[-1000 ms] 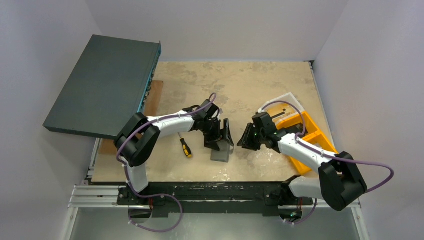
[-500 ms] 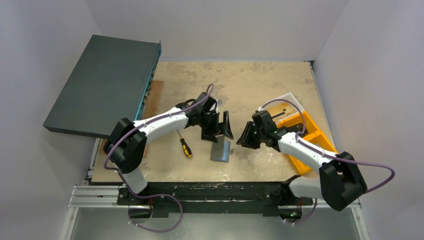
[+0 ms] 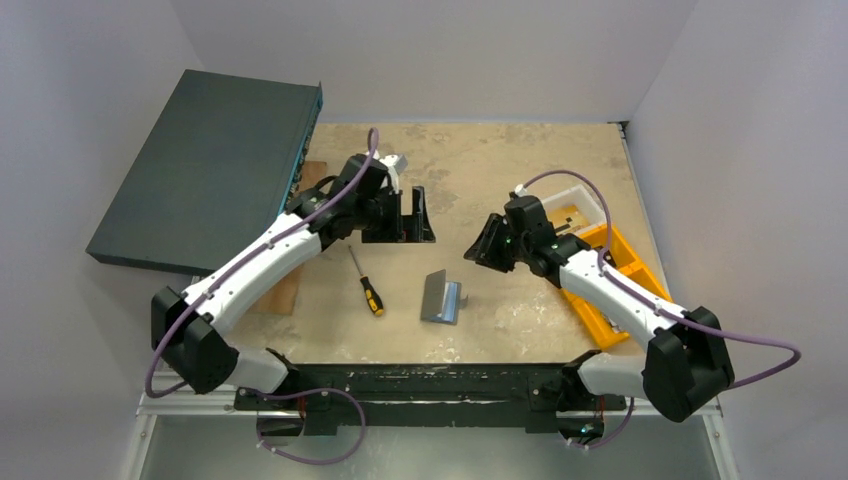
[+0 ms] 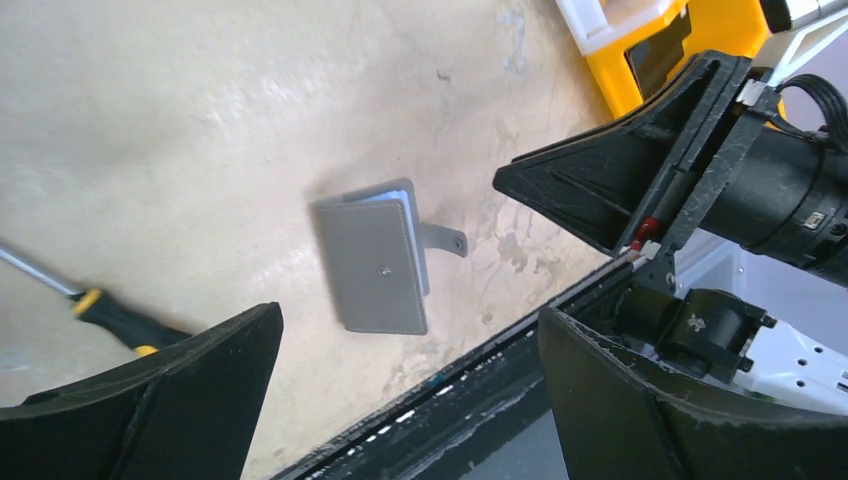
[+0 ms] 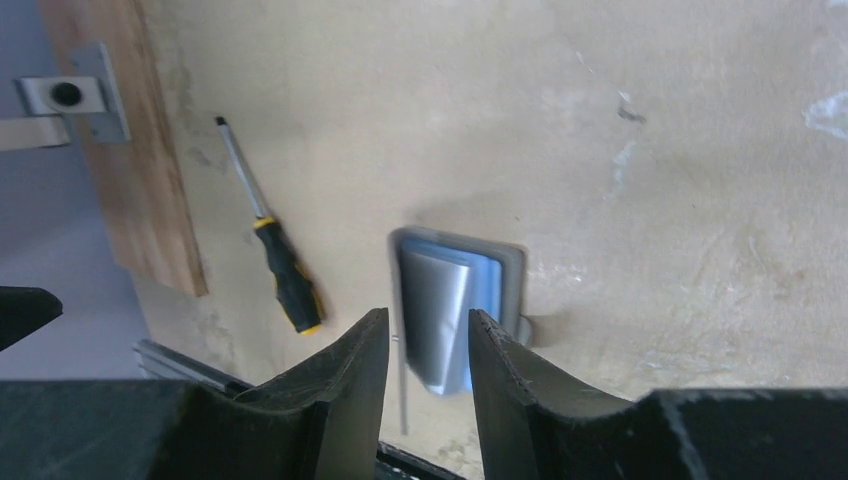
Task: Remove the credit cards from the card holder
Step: Close the card holder at the center of the board, then reset both arms
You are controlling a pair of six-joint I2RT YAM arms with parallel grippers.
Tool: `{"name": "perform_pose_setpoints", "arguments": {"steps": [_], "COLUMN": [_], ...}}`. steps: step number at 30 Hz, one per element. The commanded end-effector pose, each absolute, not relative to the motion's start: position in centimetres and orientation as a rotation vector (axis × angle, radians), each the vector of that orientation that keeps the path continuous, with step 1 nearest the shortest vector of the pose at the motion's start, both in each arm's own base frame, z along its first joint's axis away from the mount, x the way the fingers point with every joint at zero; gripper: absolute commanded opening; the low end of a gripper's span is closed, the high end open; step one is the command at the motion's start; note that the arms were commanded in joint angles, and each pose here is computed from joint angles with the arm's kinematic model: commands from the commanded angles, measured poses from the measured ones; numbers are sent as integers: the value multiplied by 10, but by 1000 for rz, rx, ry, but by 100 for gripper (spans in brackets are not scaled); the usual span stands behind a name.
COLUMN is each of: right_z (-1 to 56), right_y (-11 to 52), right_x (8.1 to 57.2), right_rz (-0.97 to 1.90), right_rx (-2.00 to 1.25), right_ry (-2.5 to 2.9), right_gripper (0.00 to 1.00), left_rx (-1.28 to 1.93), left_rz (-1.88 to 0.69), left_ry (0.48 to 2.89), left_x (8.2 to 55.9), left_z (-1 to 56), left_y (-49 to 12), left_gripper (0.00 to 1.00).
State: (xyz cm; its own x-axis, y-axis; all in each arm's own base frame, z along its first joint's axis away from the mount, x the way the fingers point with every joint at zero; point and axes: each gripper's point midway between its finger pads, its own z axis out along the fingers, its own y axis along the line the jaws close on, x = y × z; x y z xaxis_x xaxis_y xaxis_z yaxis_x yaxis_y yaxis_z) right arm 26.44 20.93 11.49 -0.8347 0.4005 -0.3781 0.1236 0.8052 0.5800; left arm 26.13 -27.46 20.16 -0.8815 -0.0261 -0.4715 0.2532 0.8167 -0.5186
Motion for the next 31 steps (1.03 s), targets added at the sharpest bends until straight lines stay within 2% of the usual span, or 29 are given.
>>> {"name": "perform_pose_setpoints", "arguments": {"steps": [1, 8, 16, 31], "right_z": [173, 228, 251, 254], "right_y": [213, 211, 206, 208], "right_x": [292, 310, 313, 314], "right_rz": [792, 801, 789, 796], "right_rx": [351, 333, 310, 300], "right_ry": [2327, 2167, 2102, 2098], "right_gripper": [38, 54, 69, 71], "left_rx": [174, 138, 110, 97], "left_rz": [-650, -516, -462, -446], "left_ry": [2430, 2375, 2344, 2338], "left_x": [275, 276, 276, 275], "left_z": [231, 246, 253, 254], "left_y": [-242, -211, -197, -192], "left_gripper": [100, 100, 100, 100]}}
